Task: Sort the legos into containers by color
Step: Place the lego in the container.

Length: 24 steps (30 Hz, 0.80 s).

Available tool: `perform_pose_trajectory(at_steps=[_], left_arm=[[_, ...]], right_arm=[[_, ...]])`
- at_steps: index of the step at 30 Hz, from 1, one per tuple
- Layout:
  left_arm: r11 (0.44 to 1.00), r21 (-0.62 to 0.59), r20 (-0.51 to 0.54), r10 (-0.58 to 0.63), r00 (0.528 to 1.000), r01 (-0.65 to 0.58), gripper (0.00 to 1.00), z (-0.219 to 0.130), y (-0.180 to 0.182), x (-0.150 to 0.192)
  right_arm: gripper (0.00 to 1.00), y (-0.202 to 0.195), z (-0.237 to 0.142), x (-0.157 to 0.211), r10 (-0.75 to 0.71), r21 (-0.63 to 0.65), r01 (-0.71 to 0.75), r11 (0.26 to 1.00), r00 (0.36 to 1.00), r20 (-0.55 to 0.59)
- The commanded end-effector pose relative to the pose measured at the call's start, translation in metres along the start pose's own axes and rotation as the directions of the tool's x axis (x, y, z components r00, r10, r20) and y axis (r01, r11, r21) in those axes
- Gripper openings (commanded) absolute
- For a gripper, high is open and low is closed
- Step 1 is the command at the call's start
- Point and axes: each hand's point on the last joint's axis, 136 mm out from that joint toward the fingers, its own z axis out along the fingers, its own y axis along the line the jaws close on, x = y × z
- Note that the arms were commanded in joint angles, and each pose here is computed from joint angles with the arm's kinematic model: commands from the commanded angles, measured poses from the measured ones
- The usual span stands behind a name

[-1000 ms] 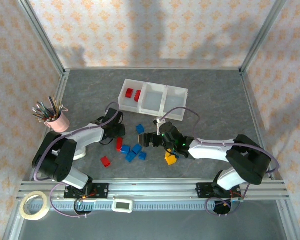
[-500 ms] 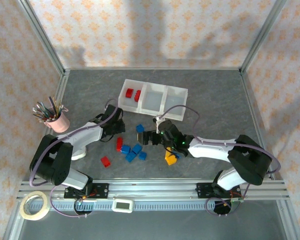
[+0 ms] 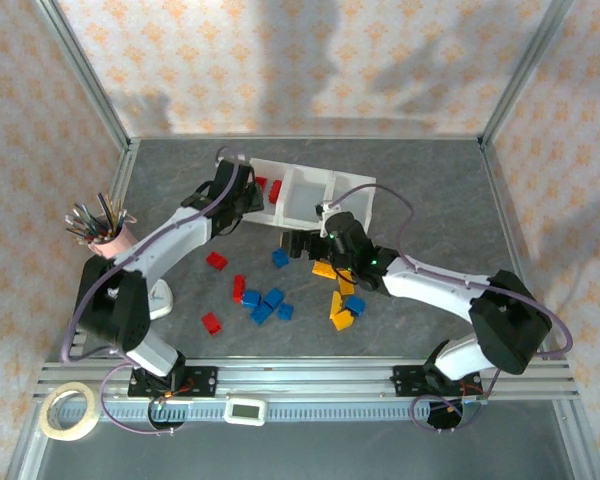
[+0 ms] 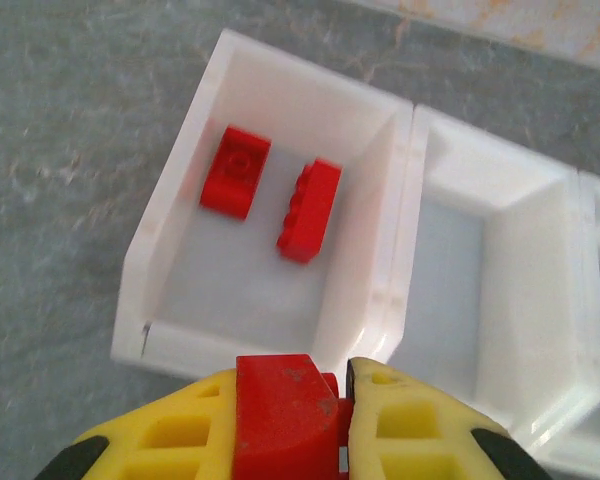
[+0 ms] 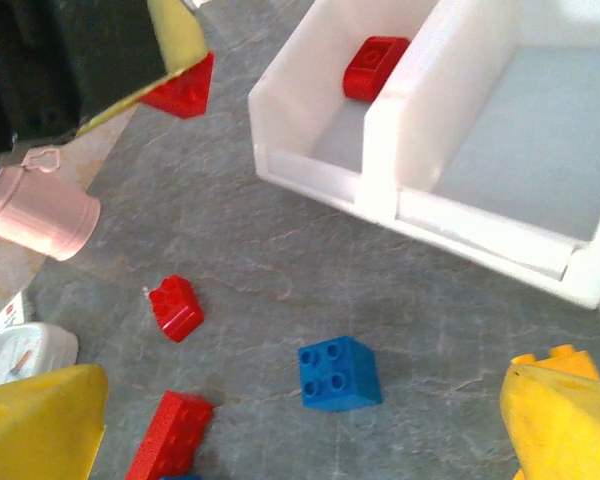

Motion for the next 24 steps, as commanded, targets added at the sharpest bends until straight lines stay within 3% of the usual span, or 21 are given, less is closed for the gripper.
perform_pose_trajectory(at_steps=[1, 7, 12, 16, 21, 24], left_arm=[[0.998, -0.067, -0.017, 0.012, 1.0, -0.014, 0.14, 0.022, 0.001, -0.006], [0.985, -0.165, -0.077, 0.029, 0.997, -0.041, 0.14, 0.074, 0.004, -0.007], [0.984, -0.176, -0.105, 0.012, 0.994, -0.03, 0.15, 0.104, 0.01, -0.002], [0.979, -0.197, -0.137, 0.025, 0.99, -0.051, 0.27, 0.113, 0.012, 0.004], [0.982, -0.182, -0.101, 0.035, 0.994, -0.053, 0.44, 0.102, 0.008, -0.009], [0.979, -0.197, -0.085, 0.036, 0.996, -0.052, 0.47, 0.093, 0.01, -0.017]], right_arm=[[1.0, -0.006, 0.003, -0.015, -0.017, 0.035, 0.016, 0.999, 1.0, 0.023], [1.0, -0.012, 0.007, -0.017, -0.018, 0.049, 0.017, 0.999, 1.0, 0.021], [1.0, -0.012, 0.01, -0.02, -0.031, 0.052, 0.03, 0.998, 0.999, 0.013], [1.0, -0.008, 0.008, -0.026, -0.043, 0.041, 0.042, 0.998, 0.999, 0.024], [1.0, 0.002, 0.004, -0.033, -0.058, 0.003, 0.058, 0.998, 0.998, 0.033], [1.0, 0.006, -0.001, -0.037, -0.068, -0.004, 0.068, 0.998, 0.997, 0.036]])
